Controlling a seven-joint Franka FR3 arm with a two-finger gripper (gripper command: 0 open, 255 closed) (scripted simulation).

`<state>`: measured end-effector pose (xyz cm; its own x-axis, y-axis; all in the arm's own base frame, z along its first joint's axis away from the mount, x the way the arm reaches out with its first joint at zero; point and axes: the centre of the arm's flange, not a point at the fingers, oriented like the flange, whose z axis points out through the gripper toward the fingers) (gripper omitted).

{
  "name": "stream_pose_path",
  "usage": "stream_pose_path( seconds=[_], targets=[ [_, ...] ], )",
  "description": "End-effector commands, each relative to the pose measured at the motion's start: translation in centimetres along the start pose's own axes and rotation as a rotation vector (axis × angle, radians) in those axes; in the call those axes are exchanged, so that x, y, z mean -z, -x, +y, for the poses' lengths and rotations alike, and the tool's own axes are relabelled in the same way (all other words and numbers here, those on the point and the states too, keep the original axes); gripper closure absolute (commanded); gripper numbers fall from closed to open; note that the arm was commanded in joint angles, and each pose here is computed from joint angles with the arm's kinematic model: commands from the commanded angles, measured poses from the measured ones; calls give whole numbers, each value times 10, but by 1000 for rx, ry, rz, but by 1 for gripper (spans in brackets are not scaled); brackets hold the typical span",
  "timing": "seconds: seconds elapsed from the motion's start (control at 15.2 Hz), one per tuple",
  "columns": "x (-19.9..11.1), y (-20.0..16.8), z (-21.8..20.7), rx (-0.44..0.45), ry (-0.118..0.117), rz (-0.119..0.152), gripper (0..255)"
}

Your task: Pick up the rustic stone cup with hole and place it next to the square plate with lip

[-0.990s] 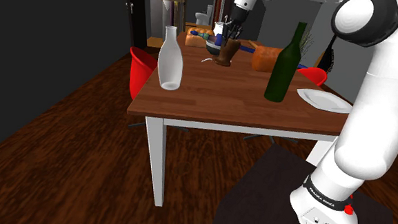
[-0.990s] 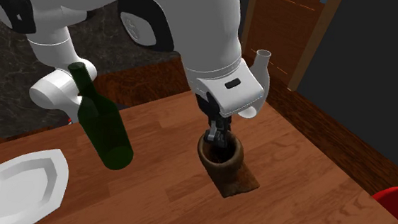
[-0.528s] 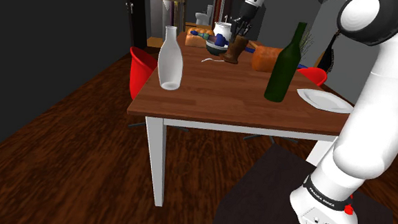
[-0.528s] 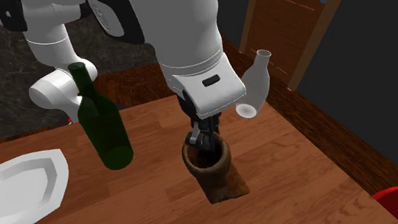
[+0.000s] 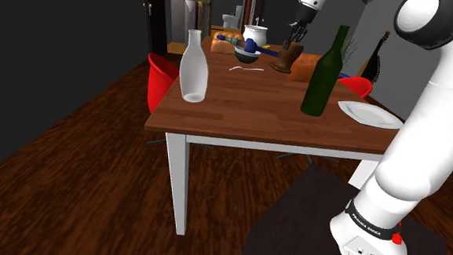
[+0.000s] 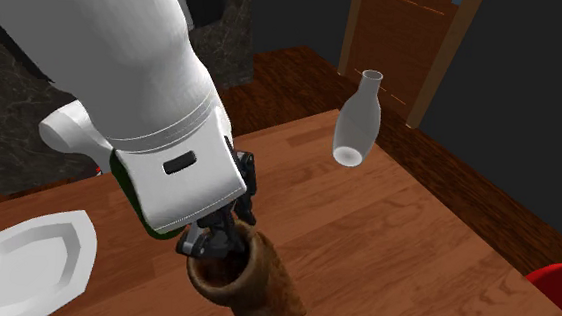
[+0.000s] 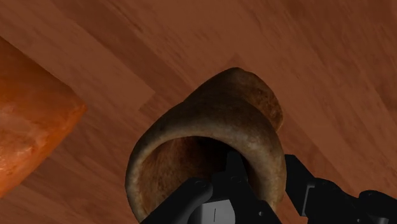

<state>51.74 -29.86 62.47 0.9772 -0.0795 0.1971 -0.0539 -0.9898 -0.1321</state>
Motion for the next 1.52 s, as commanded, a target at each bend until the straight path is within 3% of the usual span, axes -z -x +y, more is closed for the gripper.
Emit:
stream_pose_path(
  seconds=[0.0,1.45],
  targets=[
    [6,19,25,2,0,1,255],
    [70,173,263,2,0,1,255]
  ],
)
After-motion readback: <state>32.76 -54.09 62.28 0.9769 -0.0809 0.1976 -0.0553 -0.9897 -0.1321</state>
